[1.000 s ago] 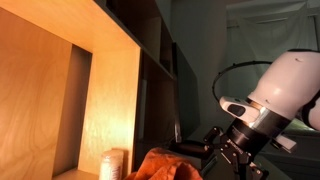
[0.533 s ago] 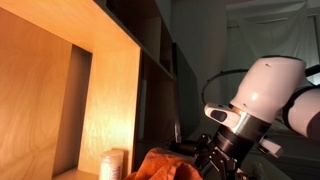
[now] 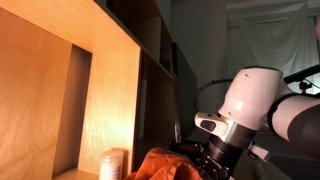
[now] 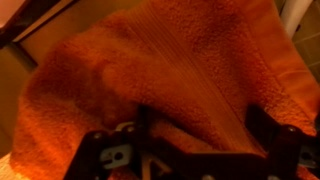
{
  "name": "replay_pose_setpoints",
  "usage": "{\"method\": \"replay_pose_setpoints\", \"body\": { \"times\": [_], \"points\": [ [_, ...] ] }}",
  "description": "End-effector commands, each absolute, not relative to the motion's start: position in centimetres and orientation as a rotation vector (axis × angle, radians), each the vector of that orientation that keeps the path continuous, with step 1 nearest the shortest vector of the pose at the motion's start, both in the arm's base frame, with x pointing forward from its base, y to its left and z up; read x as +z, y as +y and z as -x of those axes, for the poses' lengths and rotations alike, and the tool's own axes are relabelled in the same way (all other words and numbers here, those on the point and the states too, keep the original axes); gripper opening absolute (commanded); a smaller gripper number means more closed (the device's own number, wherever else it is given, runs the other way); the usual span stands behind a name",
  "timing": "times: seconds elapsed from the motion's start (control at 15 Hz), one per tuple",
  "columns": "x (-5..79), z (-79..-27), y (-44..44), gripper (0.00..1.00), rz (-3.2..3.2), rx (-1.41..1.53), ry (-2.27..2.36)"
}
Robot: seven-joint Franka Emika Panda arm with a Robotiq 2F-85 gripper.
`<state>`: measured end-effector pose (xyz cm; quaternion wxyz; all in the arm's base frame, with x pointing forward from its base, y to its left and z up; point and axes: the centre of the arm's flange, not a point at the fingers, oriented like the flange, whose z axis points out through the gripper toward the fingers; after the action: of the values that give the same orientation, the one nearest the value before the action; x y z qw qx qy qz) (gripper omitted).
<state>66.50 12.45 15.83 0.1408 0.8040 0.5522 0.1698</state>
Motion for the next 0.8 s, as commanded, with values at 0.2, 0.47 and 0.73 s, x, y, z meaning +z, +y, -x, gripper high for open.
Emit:
{"method": "replay_pose_setpoints", "body": {
  "times": [0.2,0.47,0.73],
  "points": [
    [16.0,-68.1,12.5,0.49,-2.303,0.449,1.574],
    [16.4,-68.0,12.7,0.20,-2.285,0.460,1.572],
    [17.7,-66.8,13.7,0.03,-2.201,0.478,1.556]
  ]
}}
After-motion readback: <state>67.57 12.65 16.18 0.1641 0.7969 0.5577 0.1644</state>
